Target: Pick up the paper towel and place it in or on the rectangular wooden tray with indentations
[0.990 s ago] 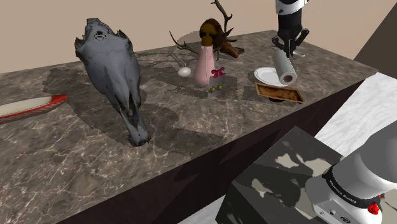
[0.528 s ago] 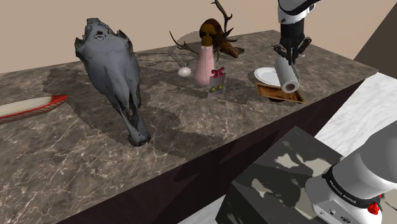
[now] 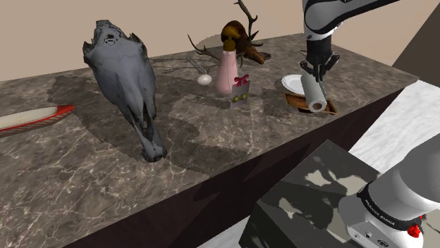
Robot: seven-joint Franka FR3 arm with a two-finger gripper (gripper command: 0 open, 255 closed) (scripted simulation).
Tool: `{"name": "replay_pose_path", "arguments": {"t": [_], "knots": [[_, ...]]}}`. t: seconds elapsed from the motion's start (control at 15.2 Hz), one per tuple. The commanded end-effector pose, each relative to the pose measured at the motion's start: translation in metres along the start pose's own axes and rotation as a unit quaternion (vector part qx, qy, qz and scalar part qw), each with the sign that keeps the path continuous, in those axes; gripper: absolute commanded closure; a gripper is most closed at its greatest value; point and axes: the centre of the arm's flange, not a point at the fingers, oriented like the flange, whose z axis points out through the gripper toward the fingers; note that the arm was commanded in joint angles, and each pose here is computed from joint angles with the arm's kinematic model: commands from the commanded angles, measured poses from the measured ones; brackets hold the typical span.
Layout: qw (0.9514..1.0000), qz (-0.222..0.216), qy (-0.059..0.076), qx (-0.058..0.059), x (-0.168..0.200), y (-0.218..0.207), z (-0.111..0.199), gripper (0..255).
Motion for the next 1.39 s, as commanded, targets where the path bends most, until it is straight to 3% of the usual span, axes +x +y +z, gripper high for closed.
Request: {"name": "replay_pose_path", "arguments": {"t": [0.0, 0.26, 0.79, 0.86, 1.19, 1.32], "knots": [[1.0, 0.0, 0.0, 0.0, 0.001, -0.004, 0.009, 255], [1.0, 0.0, 0.0, 0.0, 0.0, -0.013, 0.029, 255], [1.0, 0.0, 0.0, 0.0, 0.0, -0.013, 0.03, 255], [1.0, 0.0, 0.0, 0.0, 0.001, -0.013, 0.028, 0], [1.0, 0.0, 0.0, 0.0, 0.0, -0.013, 0.03, 0], [1.0, 0.0, 0.0, 0.0, 0.0, -0.013, 0.004, 0]]}}
